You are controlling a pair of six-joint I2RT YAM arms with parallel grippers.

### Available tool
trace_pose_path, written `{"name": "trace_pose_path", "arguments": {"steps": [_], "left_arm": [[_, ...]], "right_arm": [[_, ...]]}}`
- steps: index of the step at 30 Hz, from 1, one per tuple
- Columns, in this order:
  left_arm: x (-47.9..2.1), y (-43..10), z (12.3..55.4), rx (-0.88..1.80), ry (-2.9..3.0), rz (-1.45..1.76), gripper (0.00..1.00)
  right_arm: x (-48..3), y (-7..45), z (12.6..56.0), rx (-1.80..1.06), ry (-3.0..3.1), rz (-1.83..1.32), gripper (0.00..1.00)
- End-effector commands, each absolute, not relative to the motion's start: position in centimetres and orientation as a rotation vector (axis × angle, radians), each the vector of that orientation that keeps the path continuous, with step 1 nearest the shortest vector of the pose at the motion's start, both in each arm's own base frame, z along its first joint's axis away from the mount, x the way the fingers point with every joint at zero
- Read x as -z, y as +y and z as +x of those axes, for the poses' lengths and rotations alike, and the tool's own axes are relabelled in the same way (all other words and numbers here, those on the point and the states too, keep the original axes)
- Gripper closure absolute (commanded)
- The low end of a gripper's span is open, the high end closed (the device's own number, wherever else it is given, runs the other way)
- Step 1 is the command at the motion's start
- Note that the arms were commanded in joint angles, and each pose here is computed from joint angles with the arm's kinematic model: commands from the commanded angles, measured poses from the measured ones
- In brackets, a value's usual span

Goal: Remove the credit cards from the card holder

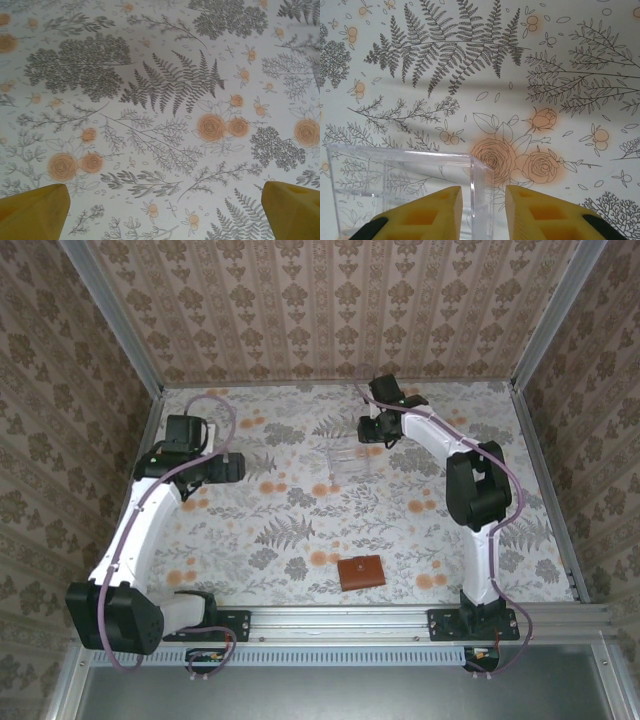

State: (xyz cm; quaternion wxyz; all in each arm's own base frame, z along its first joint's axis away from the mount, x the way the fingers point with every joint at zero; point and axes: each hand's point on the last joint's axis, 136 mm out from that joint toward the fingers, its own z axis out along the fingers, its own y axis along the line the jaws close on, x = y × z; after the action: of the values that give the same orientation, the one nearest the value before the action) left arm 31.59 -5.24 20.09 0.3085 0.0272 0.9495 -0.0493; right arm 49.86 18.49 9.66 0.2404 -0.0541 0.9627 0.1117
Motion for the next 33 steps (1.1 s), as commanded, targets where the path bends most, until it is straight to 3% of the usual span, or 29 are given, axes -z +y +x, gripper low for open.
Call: {"name": "trace_pose_path", "arguments": {"steps": [1, 21, 33], "left_arm": [[-19.5, -4.4, 31.0, 0.112, 2.520, 0.088, 0.00], [-19.4, -3.2, 31.2, 0.169, 2.504, 0.009, 0.00], [-19.4, -3.6, 31.2, 0.204, 2.506, 0.010, 0.00]], "right_arm": [[-8.8, 19.1, 49.7, -0.307, 2.675, -0.173, 0.71], [-6.9, 19.6, 50.2, -0.269, 2.708, -0.145, 0.86], [-7.9, 16.8, 47.3, -0.104, 2.730, 0.055, 0.93]]}}
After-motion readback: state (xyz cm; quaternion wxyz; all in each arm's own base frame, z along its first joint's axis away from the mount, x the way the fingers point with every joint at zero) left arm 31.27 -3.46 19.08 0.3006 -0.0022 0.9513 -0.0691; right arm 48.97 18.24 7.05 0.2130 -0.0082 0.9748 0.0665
